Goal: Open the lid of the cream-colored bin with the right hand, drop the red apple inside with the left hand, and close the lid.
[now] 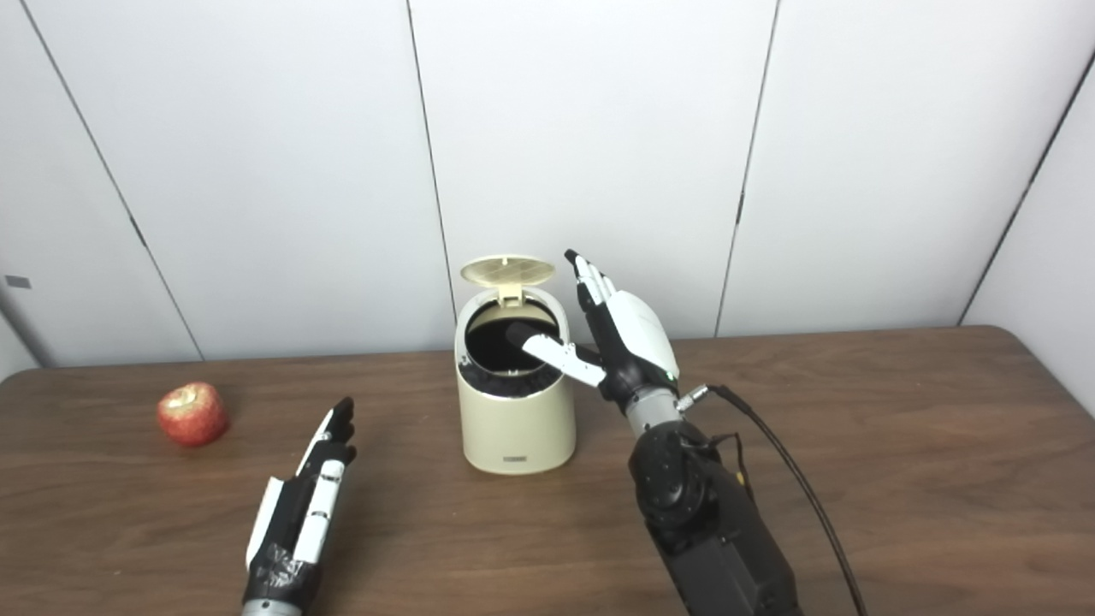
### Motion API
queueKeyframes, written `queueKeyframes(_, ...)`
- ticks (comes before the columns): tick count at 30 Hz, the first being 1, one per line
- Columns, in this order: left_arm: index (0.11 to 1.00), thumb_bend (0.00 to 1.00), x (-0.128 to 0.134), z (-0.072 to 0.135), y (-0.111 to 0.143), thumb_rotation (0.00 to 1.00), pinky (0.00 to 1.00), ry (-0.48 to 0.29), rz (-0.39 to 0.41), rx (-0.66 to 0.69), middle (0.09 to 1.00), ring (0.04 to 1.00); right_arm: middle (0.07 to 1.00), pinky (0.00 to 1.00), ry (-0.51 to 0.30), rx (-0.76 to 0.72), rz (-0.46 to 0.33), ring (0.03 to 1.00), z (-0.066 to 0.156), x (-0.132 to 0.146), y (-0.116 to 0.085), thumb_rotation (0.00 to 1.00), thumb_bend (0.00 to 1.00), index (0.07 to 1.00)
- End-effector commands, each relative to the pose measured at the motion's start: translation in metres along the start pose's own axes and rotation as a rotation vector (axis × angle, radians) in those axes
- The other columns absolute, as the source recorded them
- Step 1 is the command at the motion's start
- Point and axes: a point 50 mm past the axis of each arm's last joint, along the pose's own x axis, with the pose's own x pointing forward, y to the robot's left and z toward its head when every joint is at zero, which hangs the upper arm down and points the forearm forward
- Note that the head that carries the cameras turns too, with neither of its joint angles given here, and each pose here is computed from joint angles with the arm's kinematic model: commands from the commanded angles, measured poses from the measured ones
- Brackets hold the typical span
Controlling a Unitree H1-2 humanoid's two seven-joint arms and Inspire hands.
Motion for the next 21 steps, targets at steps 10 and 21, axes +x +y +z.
queueKeyframes(10,1.000,0.25,0.004,0.003,0.001,0.91,0.95,-0.034,0.009,0.001,1.000,1.000,0.871,0.75,-0.157,0.250,-0.272,0.847,-0.004,-0.060,-0.016,0.72,0.33,0.851)
queueKeyframes(21,0.998,0.23,0.004,0.002,0.003,0.91,0.92,-0.027,0.010,-0.006,1.000,0.980,0.807,0.70,-0.187,0.404,-0.346,0.792,-0.034,-0.124,-0.004,0.51,0.22,0.774)
